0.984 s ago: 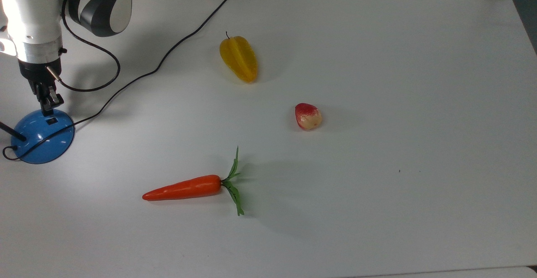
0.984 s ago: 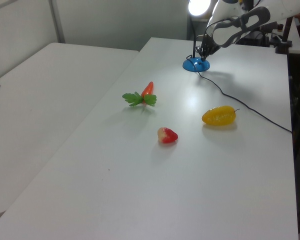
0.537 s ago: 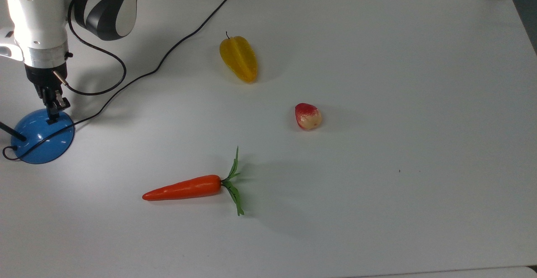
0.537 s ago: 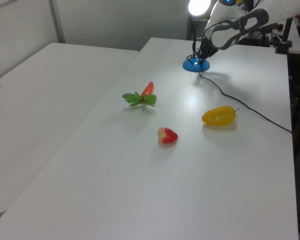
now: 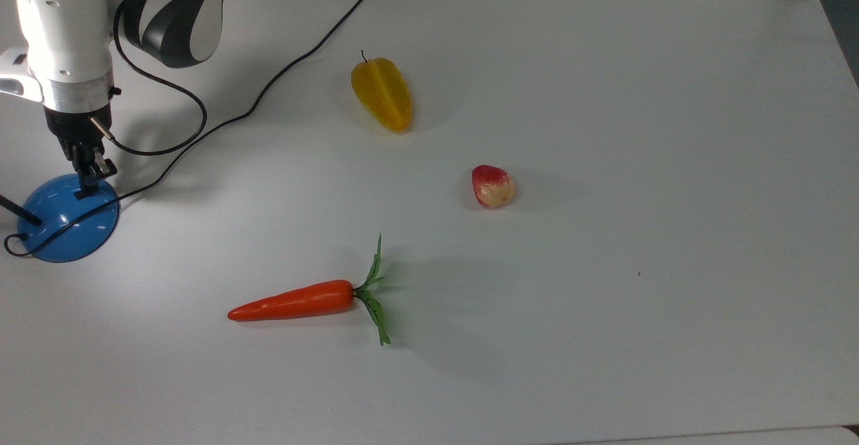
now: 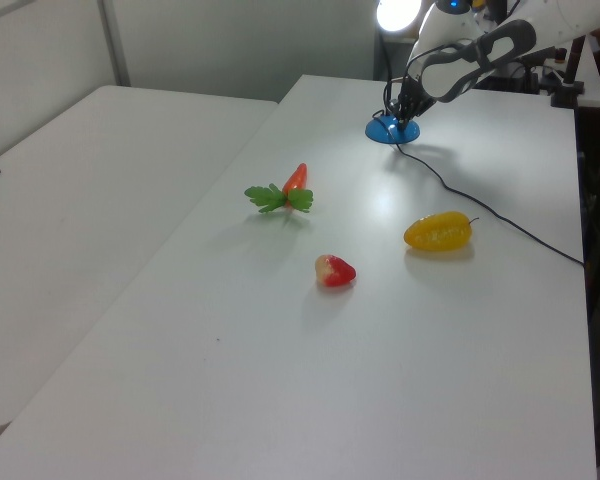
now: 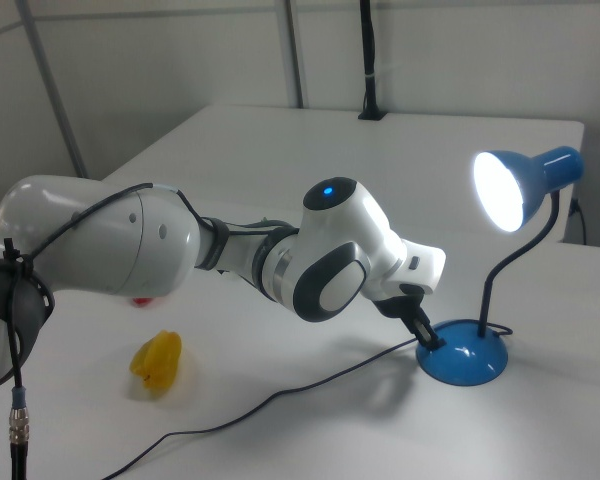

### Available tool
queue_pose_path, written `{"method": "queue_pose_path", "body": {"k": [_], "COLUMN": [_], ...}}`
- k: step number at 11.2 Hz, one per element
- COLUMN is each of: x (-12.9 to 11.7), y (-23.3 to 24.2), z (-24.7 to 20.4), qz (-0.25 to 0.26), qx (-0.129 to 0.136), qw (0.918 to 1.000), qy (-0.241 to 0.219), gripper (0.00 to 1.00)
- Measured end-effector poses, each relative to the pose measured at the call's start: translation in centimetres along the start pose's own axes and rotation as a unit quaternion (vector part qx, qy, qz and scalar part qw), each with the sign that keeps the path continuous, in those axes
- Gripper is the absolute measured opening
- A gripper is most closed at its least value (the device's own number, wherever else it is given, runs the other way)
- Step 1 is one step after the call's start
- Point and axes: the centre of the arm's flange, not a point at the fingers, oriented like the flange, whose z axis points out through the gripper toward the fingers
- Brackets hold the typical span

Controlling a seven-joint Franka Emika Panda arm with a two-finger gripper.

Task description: Turn off lamp

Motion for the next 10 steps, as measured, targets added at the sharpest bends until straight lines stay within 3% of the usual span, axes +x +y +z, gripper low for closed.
{"method": "queue_pose_path", "body": {"k": [10], "x": [-0.24], "y": [-0.04], "z": [0.37], "qz": [-0.006], "qx": [-0.004], "qw": [1.0], "qy": [-0.002], "gripper": [0.01]}}
